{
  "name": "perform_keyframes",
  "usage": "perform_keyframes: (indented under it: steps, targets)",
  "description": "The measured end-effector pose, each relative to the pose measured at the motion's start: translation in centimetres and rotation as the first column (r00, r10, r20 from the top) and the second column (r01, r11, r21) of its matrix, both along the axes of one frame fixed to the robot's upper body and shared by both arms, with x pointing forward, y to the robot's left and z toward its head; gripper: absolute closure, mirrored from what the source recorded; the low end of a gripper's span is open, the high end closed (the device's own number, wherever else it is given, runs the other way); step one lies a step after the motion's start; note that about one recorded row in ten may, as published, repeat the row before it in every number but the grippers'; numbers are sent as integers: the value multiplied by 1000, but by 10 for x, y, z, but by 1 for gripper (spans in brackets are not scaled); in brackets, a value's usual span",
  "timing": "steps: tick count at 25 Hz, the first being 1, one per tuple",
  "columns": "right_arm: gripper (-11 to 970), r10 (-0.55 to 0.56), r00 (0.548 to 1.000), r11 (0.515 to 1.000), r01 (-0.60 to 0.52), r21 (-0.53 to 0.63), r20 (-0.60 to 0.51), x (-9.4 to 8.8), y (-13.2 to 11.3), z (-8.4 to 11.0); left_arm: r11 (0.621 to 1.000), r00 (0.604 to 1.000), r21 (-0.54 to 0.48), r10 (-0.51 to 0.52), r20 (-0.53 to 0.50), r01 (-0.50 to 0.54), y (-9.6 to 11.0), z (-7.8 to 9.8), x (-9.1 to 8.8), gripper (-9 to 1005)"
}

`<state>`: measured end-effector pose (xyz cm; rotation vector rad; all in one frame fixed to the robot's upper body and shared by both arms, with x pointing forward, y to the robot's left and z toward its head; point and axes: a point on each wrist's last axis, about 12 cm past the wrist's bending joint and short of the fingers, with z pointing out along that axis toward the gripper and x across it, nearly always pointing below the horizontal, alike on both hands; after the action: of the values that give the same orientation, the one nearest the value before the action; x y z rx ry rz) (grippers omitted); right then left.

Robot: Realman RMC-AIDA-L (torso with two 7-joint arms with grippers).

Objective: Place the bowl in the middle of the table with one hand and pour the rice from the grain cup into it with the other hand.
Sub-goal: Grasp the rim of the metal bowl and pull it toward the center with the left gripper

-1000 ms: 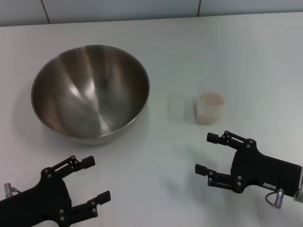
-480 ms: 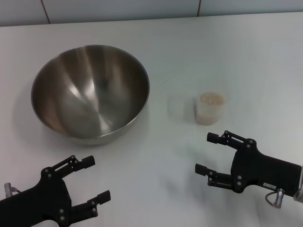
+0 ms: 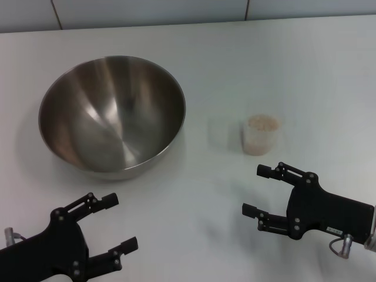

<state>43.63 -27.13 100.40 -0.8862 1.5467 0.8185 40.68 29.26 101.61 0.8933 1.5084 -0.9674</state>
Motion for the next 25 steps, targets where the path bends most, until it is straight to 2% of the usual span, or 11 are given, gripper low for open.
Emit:
perform_keyframes:
  steps: [4, 6, 8, 9, 10, 11, 12, 13, 15, 22, 25]
  targets:
    - [145, -2, 1000, 1000, 2, 1, -1, 0, 0, 0, 999, 1000, -37, -9, 19, 10, -1, 4, -2, 166]
    - [145, -2, 1000, 1000, 2, 1, -1, -1, 0, 0, 990, 995, -128, 67, 77, -57, 5, 17, 2, 166]
    - [146, -4, 1000, 1000, 4, 2, -2, -1, 0, -1, 990, 995, -128, 67, 77, -57, 5, 17, 2, 166]
    - [146, -4, 1000, 1000, 4, 2, -1, -1, 0, -1, 972, 978, -174, 177, 111, -156, 13, 23, 11, 166]
    - [146, -6, 1000, 1000, 6, 2, 1, -1, 0, -1, 972, 978, -174, 177, 111, -156, 13, 23, 11, 166]
    - [146, -6, 1000, 1000, 6, 2, 1, -1, 0, -1, 946, 950, -204, 280, 135, -250, 20, 26, 18, 166]
    - [146, -8, 1000, 1000, 8, 2, 2, -1, 0, -1, 946, 950, -204, 280, 135, -250, 20, 26, 18, 166]
    - [146, -8, 1000, 1000, 8, 2, 3, -2, 0, -1, 886, 886, -258, 432, 166, -384, 29, 32, 31, 166]
    - [146, -10, 1000, 1000, 10, 3, 4, -2, 0, -1, 844, 839, -280, 514, 177, -458, 33, 35, 46, 166]
    - [145, -13, 1000, 1000, 13, 6, 8, -1, 1, 0, 736, 734, -303, 664, 145, -605, 37, 38, 79, 166]
    - [145, -12, 1000, 1000, 12, 6, 9, 0, 1, 0, 710, 709, -291, 693, 126, -642, 37, 37, 88, 166]
